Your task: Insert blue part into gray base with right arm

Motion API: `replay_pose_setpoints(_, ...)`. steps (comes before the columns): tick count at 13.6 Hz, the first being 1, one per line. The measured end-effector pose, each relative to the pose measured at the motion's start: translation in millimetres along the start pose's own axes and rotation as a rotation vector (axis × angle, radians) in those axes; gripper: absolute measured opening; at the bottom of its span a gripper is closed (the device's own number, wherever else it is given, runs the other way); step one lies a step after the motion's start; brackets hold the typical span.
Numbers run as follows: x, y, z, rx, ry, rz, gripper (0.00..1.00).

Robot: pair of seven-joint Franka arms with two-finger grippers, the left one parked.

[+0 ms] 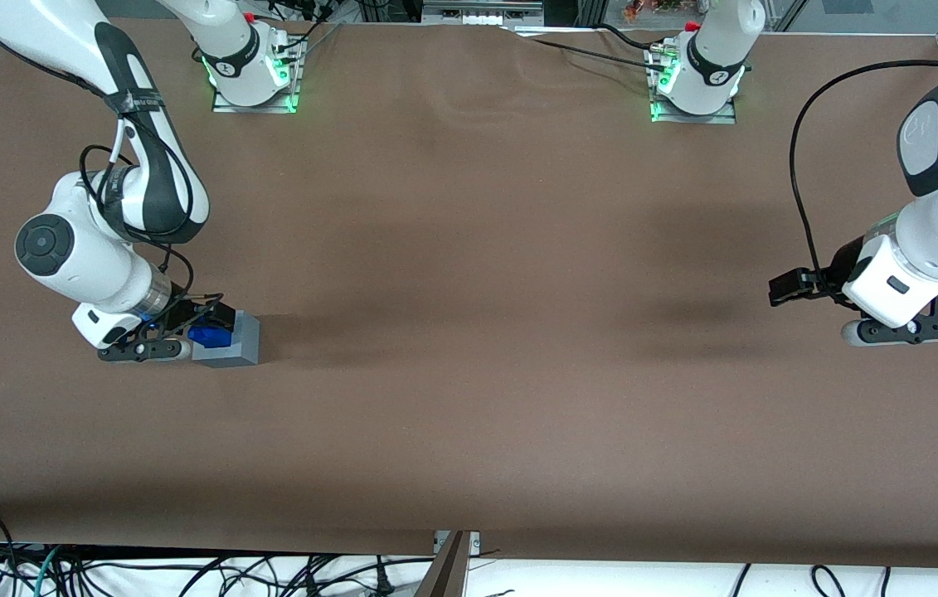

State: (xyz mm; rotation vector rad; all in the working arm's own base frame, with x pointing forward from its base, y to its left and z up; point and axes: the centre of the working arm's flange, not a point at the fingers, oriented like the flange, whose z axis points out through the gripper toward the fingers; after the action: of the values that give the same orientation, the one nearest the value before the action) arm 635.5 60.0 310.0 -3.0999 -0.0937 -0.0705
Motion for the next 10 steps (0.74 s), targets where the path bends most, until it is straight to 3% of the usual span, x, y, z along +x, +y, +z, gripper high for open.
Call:
replay_pose_setpoints(2,3,-2,-28,0.004,-0.008,-0.003,0.99)
replay_pose_setpoints(5,-1,-5,-118,0.013,-0.06,-0.01,0.99)
replay_pose_setpoints(10,-48,0,-264,0.022,-0.116,-0.008,0.99)
